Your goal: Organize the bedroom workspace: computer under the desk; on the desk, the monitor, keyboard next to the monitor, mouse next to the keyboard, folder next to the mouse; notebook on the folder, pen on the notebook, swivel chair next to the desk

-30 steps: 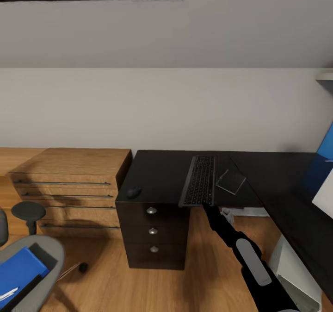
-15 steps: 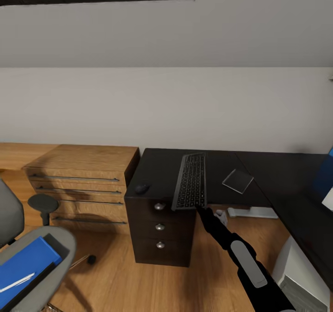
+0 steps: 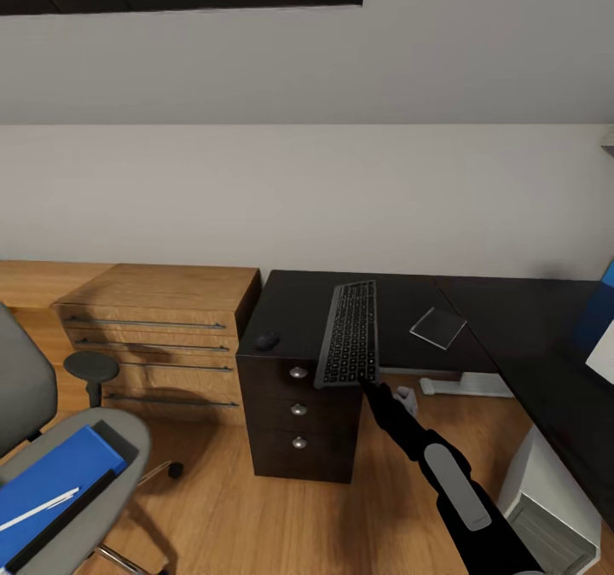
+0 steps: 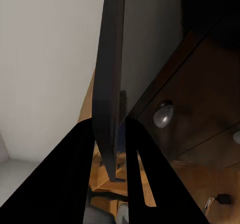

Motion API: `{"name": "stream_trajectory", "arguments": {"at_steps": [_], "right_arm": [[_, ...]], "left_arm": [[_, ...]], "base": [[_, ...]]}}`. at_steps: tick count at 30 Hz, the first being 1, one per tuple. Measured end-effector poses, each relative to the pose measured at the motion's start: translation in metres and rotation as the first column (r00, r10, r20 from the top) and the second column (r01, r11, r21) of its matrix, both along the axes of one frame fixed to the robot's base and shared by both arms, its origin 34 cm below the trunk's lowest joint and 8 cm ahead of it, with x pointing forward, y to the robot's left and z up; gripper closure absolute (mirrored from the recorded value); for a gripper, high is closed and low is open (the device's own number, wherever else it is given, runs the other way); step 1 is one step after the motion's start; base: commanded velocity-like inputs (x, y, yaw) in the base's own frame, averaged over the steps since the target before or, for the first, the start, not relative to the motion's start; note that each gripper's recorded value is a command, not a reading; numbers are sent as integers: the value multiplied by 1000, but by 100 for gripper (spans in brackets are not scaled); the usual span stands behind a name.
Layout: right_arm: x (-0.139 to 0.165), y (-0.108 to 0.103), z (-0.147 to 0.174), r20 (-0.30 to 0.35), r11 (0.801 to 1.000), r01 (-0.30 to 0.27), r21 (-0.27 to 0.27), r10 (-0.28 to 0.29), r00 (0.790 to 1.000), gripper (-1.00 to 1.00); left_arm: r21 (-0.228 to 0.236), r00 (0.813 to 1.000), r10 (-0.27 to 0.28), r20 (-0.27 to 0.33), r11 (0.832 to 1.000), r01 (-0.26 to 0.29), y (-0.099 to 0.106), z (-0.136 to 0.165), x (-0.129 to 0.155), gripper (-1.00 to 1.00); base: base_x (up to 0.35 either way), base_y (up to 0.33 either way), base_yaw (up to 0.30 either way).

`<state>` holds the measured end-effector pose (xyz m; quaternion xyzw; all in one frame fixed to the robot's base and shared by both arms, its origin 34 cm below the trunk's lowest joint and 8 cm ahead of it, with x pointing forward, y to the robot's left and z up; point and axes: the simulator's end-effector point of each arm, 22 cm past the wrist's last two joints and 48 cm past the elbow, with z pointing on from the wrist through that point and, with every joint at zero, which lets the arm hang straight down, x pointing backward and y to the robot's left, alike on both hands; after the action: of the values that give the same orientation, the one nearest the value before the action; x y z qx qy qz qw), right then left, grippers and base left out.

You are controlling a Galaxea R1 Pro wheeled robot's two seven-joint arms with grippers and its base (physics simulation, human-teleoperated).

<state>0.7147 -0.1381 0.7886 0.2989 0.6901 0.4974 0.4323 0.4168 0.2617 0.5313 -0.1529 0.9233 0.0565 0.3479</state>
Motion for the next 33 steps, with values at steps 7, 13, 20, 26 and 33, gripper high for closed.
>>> {"name": "stream_trajectory", "arguments": {"at_steps": [7,13,20,26,33], "right_arm": [[-1,19,-1,-18,1000,-2,27,2,1000,100],[-4,28,-13,-65,999,0,41,3,998,100],[-7,38,5,-123,941,0,339,44,991,100],[-11,43,11,-131,904,-21,427,84,988,100],[-8,36,25,-128,852,2,523,77,989,100]], "left_arm": [[0,1000,0,-1,1000,0,0,0,0,-100],[0,1000,0,0,1000,0,0,0,0,-100],[1,1000,-1,0,1000,1,0,0,0,-100],[0,1000,0,0,1000,0,0,0,0,-100],[0,1000,0,0,1000,0,0,0,0,-100]], "base": [[-1,0,0],[0,0,0],[0,0,0],[0,0,0],[0,0,0]]}}
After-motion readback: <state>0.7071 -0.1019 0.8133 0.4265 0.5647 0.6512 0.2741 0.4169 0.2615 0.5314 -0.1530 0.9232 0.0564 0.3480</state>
